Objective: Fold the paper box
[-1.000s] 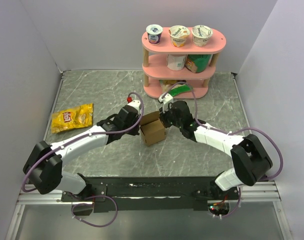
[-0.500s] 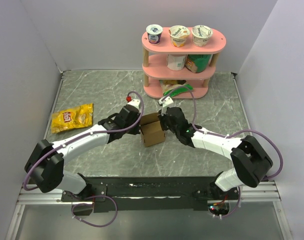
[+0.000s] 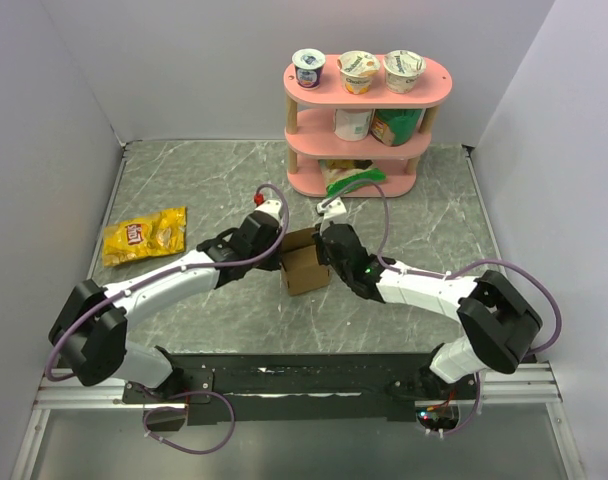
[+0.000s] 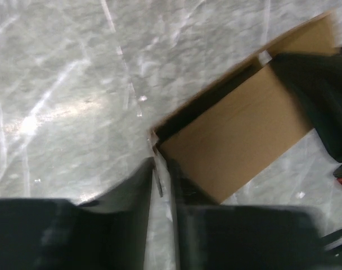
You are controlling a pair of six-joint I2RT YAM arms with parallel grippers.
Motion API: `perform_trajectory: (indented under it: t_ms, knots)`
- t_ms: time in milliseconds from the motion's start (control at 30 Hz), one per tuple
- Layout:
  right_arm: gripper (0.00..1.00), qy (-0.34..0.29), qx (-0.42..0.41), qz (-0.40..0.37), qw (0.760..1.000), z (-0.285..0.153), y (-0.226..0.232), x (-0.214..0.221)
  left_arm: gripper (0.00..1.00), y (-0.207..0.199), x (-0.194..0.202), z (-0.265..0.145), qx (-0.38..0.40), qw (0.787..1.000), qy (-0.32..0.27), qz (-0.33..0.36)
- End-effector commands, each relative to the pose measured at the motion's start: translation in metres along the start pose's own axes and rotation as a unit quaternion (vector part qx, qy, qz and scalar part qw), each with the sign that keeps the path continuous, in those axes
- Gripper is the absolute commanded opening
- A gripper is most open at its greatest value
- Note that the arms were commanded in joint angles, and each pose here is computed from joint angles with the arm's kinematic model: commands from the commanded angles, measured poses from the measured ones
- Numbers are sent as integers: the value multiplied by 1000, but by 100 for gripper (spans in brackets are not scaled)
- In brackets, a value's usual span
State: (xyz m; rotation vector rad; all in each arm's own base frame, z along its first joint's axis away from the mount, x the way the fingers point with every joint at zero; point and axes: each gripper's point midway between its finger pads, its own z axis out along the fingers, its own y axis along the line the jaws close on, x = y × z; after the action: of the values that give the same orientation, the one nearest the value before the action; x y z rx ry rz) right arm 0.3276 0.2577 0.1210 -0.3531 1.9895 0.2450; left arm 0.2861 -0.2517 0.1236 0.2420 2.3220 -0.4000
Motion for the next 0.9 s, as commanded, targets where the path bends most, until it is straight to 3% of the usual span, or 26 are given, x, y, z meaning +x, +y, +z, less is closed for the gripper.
perform_trajectory:
  t_ms: [0,100,133,233,433,533,667,733,867]
  knots:
    - [0,24,-32,12,999,-7,22,27,36,-41,-35,-22,88,993,-72,-14]
    - [0,12,-26,11,1000,-9,18,25,53,-44,-38,-33,111,990,-88,-8]
    - [0,11,-25,12,1000,-9,17,25,64,-46,-38,-36,119,989,-91,-7]
    - [0,7,-22,11,1000,-10,15,25,79,-46,-41,-48,134,985,-111,-5]
    - [0,4,-16,16,1000,-13,11,25,92,-37,-39,-61,133,984,-118,-3]
    - [0,5,-14,17,1000,-12,11,24,97,-31,-37,-67,127,985,-119,-9]
    - [0,9,-19,18,1000,-12,14,27,95,-3,-38,-78,100,984,-142,-43]
    - [0,11,-19,20,1000,-12,13,28,83,17,-49,-86,105,978,-168,-68]
    - [0,10,-23,20,999,-11,15,28,77,51,-36,-73,88,976,-164,-110]
